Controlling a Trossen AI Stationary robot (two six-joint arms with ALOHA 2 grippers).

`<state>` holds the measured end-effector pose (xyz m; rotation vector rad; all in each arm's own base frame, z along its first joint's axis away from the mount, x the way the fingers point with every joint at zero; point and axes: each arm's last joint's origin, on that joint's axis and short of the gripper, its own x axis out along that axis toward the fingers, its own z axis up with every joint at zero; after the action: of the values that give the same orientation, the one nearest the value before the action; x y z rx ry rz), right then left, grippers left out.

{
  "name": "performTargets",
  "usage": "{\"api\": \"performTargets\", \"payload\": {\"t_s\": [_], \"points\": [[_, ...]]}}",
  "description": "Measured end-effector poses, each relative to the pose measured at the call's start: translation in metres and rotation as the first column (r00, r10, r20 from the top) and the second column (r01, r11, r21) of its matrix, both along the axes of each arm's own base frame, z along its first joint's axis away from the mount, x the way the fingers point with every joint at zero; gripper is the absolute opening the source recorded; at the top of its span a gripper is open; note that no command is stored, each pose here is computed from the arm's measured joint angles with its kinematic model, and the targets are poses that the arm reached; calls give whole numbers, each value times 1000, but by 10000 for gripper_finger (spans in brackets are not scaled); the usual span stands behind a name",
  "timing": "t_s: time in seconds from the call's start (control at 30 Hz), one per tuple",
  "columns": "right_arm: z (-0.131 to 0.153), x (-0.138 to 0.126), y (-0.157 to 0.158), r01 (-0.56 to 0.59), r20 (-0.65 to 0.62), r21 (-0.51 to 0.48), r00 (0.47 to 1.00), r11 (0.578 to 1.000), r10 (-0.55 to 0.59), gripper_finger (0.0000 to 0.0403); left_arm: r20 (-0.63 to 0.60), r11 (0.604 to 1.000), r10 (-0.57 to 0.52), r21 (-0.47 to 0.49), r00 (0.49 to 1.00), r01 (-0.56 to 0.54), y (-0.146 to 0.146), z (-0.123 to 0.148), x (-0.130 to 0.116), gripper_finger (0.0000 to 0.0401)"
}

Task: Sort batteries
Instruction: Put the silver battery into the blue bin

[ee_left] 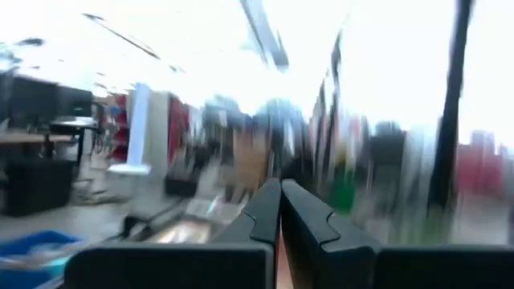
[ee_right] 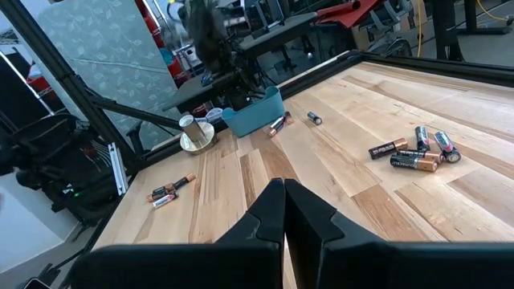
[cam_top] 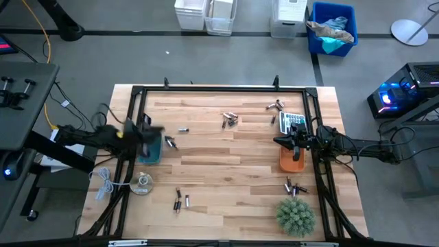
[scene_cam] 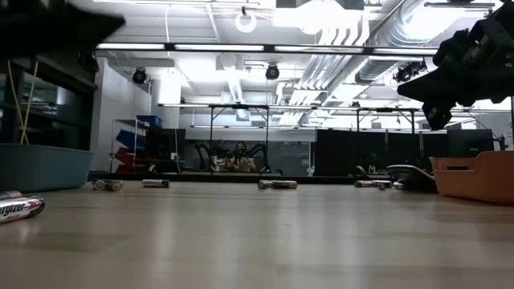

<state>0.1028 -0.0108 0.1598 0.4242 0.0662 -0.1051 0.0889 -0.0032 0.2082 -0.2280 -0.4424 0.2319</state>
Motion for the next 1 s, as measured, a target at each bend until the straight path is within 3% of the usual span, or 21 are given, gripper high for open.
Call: {"api": "performTargets", "payload": {"t_s": [0.1,0.2,0.33,0.5,0.7,0.8,0.9,1.0], "points": [[0,0,0,0,0,0,1000,1000,0,0,192,961,113,-269,975,-58,7,13,-4,3],[0,0,0,0,0,0,1000,1000,0,0,223,924,117,-382,968,-24,11,28,2,3],[0,0,0,0,0,0,1000,1000,0,0,150,953,-23,-296,988,68,9,62,30,3],[0,0,0,0,0,0,1000,1000,0,0,-54,986,54,-153,997,-62,16,103,92,3],[1,0,0,2,9,-1,1000,1000,-2,0,-93,963,21,-266,995,-45,27,137,149,3],[8,0,-2,60,86,-4,995,998,-60,0,-78,951,48,-302,996,-70,32,147,167,3],[25,-2,-4,119,272,165,949,979,-161,0,-72,953,46,-294,996,-65,36,154,178,3],[44,-9,-8,172,462,350,823,921,-330,0,-165,974,5,-222,986,-42,43,157,183,3]]}}
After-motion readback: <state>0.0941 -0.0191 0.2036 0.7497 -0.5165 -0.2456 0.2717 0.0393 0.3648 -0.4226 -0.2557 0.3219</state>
